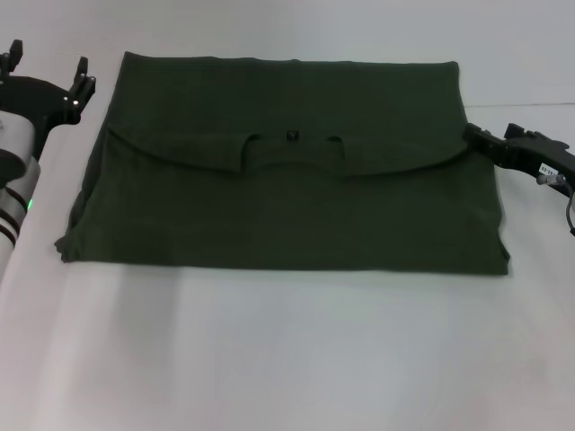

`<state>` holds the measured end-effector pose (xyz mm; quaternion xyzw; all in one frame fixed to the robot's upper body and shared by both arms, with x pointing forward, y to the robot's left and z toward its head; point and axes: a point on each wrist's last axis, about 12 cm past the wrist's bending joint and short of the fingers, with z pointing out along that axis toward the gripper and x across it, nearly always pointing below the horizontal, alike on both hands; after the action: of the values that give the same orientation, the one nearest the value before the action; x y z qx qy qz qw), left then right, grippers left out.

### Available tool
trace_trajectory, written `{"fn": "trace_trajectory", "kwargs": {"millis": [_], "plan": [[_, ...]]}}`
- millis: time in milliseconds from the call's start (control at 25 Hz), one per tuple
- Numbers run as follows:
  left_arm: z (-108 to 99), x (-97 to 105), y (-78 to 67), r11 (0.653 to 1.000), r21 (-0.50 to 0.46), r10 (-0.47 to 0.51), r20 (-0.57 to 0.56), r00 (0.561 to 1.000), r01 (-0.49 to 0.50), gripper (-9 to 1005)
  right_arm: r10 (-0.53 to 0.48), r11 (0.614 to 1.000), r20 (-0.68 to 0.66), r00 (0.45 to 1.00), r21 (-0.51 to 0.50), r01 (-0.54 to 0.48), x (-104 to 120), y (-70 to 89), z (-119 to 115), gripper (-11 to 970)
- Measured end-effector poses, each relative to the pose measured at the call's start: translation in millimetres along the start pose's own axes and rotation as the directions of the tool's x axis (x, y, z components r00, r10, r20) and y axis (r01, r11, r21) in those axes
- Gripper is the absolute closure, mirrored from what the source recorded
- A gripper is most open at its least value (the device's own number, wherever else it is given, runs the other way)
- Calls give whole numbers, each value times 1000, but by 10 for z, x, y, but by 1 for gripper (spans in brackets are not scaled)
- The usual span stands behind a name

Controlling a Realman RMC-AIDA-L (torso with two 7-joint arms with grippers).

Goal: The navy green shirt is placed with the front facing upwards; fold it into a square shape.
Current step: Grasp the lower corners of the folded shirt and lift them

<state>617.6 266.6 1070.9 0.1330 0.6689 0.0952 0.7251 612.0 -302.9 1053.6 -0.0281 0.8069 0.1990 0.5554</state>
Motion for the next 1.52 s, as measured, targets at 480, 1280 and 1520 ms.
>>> {"fn": "trace_trajectory", "kwargs": {"millis": [480, 1280, 1520], "plan": [[126, 125, 111, 961, -11, -274, -169, 947, 276, 260, 23, 993, 41, 999, -116, -18, 71, 29, -195, 125], [-341, -3, 890, 723, 375, -320, -562, 762, 580, 269, 13, 964, 54, 998, -266, 2, 232, 65, -534, 124], [-444, 150, 964, 779, 368, -176, -647, 742, 507, 270, 9, 955, 50, 999, -297, 7, 248, 99, -558, 124]]}}
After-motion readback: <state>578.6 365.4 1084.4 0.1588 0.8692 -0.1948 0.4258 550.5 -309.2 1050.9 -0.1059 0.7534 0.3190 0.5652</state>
